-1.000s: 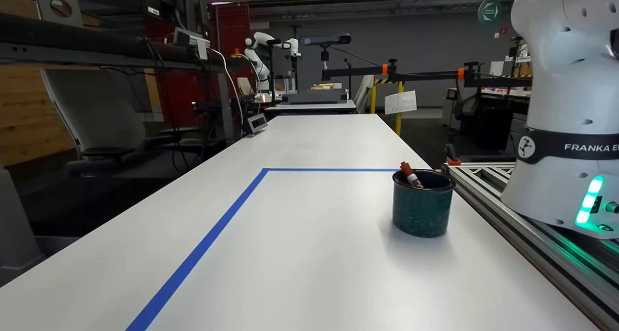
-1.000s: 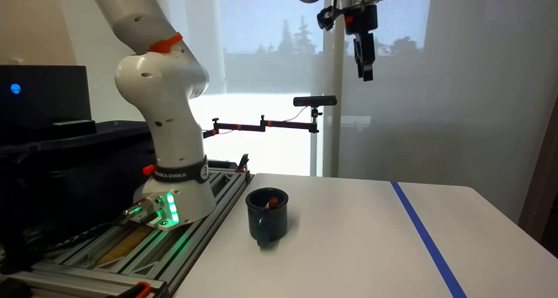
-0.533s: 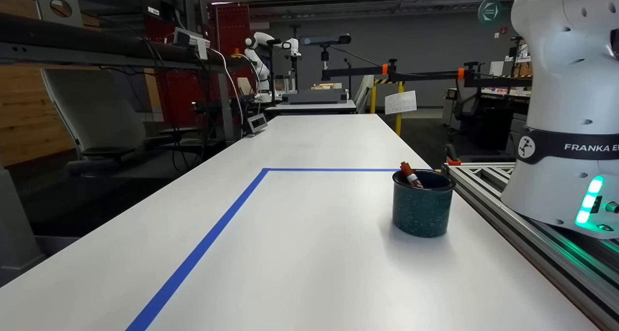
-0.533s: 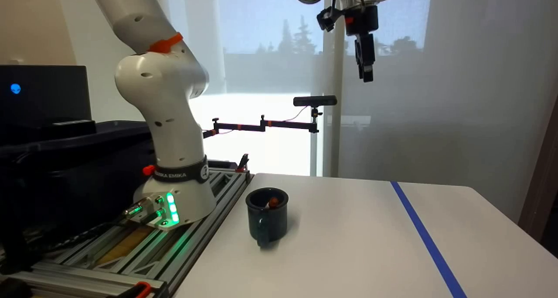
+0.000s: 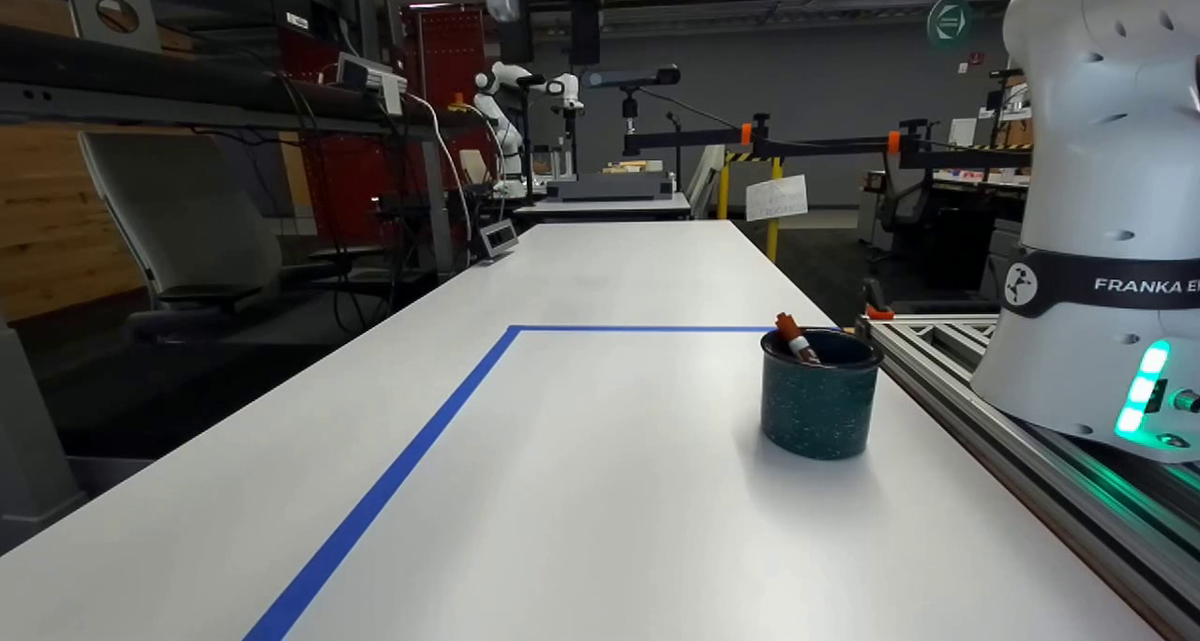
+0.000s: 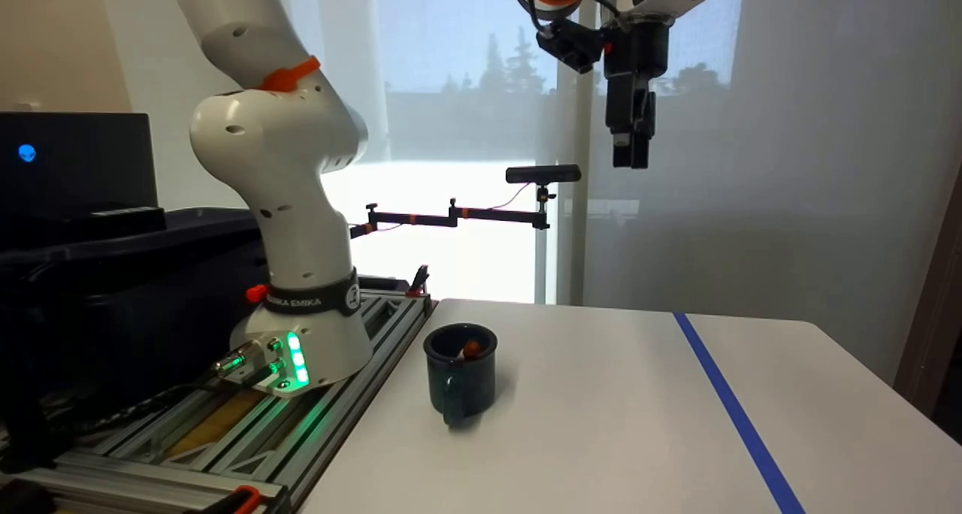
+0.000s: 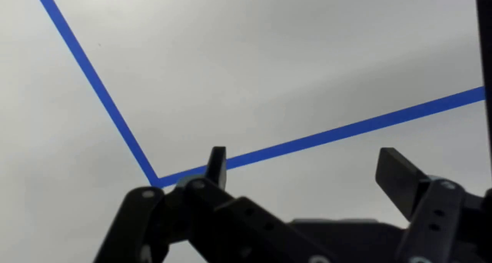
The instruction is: Put the red marker on the table.
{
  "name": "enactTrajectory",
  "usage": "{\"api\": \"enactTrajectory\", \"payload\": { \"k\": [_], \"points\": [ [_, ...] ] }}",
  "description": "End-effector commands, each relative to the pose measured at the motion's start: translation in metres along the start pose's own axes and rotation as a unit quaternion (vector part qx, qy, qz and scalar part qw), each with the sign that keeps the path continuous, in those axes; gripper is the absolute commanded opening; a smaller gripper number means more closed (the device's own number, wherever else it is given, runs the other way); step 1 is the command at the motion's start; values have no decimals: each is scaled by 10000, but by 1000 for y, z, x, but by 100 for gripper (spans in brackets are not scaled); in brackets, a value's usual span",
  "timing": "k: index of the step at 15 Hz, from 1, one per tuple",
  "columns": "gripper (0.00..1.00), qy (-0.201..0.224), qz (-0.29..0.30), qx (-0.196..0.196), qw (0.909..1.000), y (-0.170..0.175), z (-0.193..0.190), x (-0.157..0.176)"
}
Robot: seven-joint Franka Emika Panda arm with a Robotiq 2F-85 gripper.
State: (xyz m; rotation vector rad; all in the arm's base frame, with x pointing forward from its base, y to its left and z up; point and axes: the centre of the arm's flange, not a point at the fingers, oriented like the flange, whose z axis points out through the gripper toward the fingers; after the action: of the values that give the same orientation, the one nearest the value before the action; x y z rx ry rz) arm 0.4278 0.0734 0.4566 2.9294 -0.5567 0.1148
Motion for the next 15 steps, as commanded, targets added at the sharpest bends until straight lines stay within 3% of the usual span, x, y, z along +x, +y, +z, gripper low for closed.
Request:
{"api": "enactTrajectory", "payload": {
  "k": [1, 3, 6, 15],
  "points": [
    [100, -570, 466, -473, 9962, 21, 15, -1],
    [100, -1009, 499, -530, 9922, 32, 29, -4],
    [100, -1322, 516, -398, 9891, 43, 55, -7],
    [100, -1943, 529, 375, 9788, 69, 120, -30]
  ]
}}
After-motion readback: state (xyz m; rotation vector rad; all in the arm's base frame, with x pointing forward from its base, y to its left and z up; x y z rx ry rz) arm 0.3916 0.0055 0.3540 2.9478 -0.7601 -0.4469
